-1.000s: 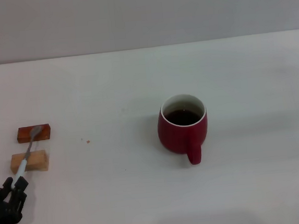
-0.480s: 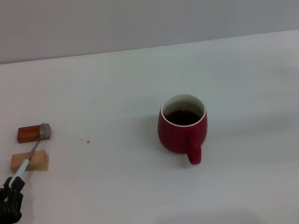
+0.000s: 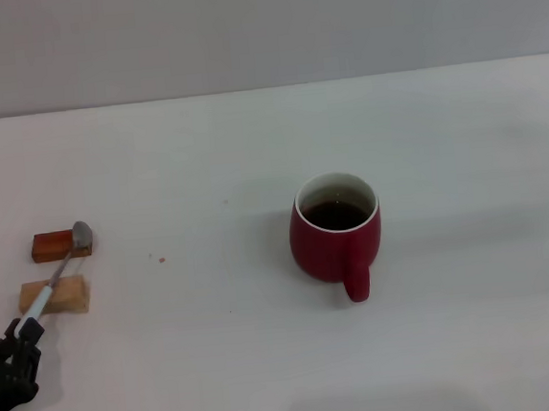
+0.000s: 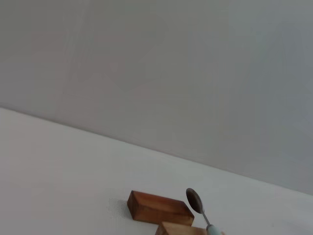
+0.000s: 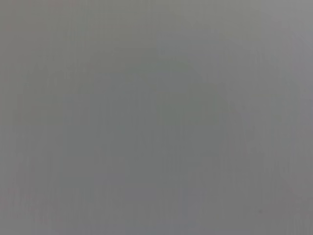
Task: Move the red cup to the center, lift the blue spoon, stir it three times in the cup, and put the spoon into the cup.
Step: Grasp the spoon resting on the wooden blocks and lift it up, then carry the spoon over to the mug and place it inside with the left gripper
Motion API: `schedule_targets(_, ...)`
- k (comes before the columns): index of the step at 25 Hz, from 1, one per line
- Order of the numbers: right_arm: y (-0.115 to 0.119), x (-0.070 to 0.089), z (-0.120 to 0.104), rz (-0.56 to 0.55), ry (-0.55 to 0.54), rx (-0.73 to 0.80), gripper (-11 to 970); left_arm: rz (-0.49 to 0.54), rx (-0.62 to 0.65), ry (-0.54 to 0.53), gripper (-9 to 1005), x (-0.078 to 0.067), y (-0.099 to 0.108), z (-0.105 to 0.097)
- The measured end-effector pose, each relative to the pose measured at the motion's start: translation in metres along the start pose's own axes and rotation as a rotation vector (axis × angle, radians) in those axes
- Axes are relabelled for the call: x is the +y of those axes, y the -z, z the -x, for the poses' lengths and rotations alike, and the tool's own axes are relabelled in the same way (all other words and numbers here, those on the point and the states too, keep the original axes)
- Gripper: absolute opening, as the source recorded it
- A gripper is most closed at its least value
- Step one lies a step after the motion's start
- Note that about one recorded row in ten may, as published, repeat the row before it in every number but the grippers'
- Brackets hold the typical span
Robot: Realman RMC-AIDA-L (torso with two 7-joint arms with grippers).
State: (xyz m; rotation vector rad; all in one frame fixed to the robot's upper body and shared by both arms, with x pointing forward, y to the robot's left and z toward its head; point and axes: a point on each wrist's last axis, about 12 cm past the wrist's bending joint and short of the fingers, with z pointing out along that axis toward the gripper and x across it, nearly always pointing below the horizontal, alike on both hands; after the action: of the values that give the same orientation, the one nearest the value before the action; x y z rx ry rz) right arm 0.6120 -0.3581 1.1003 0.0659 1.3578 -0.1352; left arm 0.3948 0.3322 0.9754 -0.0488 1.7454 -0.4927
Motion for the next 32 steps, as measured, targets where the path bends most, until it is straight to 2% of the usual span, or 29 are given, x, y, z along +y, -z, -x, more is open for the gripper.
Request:
schedule_targets(9, 0.001, 0.0, -0.001, -0.001, -0.002, 0.002, 463, -0.028, -0.046, -0.012, 140, -0.003, -0.01, 0.008)
schedule_targets(17, 0.003, -0.002, -0.003, -0.001, 0.001, 0.01, 463, -0.1, -0.111, -0.021, 140, -0.005, -0.042, 0.032)
schedule_targets(25, 0.01, -0.006, -0.008, -0.013, -0.005, 0.032, 463, -0.196, -0.172, -0.014, 141, -0.008, -0.088, 0.071)
schedule_targets(30, 0.017, -0.012, -0.012, -0.025, -0.006, 0.046, 463, -0.283, -0.149, 0.015, 141, -0.009, -0.115, 0.101)
schedule_targets(31, 0.018, -0.012, -0.013, -0.027, -0.006, 0.049, 463, -0.324, -0.138, 0.016, 141, -0.01, -0.122, 0.114)
schedule_targets(32, 0.019, -0.013, -0.014, -0.03, -0.006, 0.052, 463, -0.324, -0.138, 0.016, 141, -0.01, -0.122, 0.114)
